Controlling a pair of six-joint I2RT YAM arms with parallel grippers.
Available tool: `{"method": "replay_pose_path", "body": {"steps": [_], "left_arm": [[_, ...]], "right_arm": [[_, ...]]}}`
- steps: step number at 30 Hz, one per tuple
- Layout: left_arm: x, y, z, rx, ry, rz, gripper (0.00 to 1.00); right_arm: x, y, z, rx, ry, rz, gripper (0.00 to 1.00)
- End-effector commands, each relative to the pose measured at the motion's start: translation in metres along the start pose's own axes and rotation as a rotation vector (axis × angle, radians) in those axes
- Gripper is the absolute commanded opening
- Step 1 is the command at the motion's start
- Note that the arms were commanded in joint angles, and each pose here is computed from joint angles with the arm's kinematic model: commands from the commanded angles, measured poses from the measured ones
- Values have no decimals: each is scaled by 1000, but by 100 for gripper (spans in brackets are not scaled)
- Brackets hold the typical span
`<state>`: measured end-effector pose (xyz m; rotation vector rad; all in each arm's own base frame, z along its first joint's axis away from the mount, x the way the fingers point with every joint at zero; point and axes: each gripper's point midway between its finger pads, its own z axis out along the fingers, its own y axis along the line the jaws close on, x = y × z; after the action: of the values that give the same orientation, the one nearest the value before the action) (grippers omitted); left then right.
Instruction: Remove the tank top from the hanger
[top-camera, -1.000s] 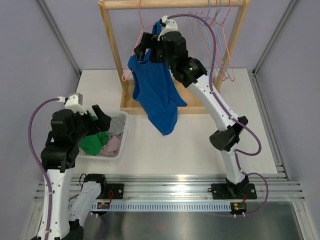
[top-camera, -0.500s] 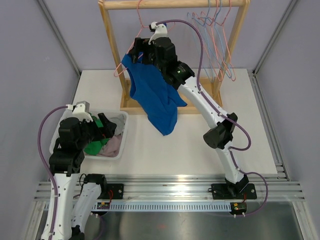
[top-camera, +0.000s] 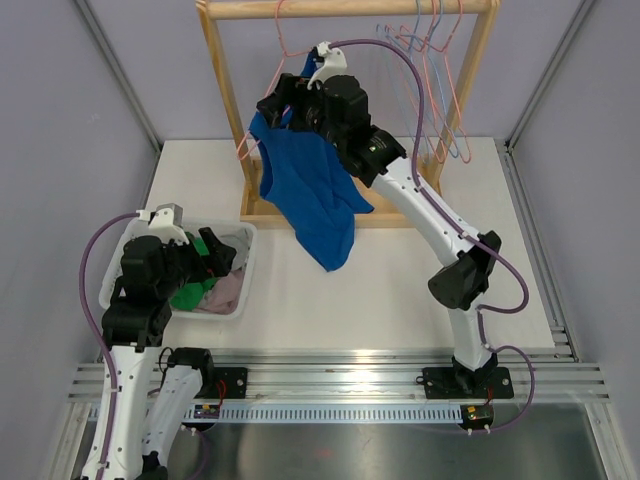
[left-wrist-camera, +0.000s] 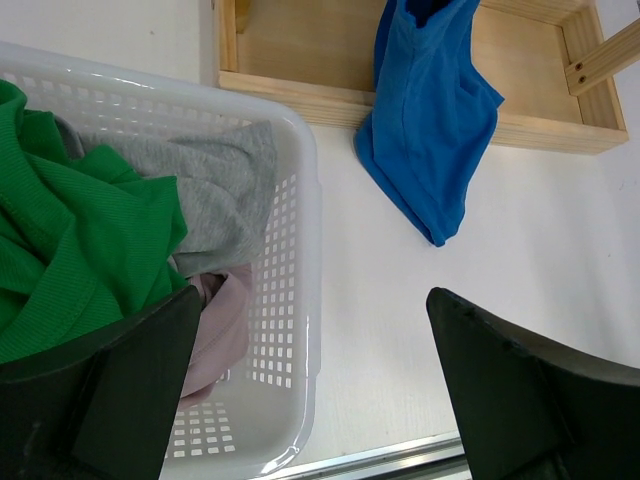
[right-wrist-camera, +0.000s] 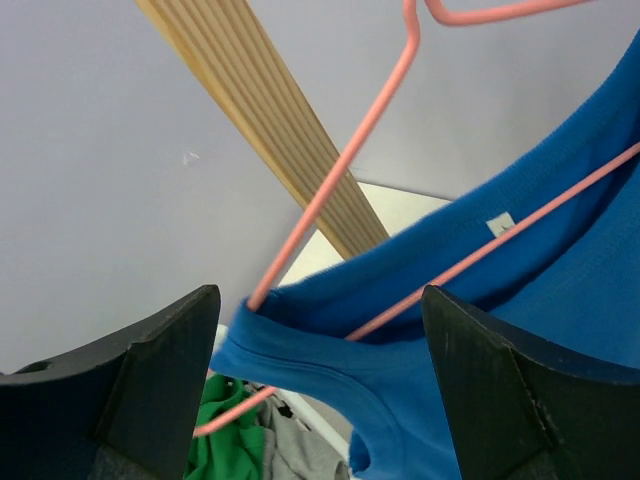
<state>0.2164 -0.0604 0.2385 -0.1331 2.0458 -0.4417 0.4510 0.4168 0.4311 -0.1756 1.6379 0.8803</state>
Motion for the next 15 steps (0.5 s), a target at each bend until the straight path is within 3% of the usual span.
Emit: {"method": "replay_pose_path", "body": {"steps": [1,7,15], "left_arm": [[-9,-9,1,49,-45,8,99],[-9,-10,-1,52,-53,10,99],[-8,-12,0,65,-50,13,99]], "right_arm": [[-48,35,-18,-85,-112,58,89],[-46,16,7,22,-121,51,88],[-20,-14,36,129,-145,-30,78]]}}
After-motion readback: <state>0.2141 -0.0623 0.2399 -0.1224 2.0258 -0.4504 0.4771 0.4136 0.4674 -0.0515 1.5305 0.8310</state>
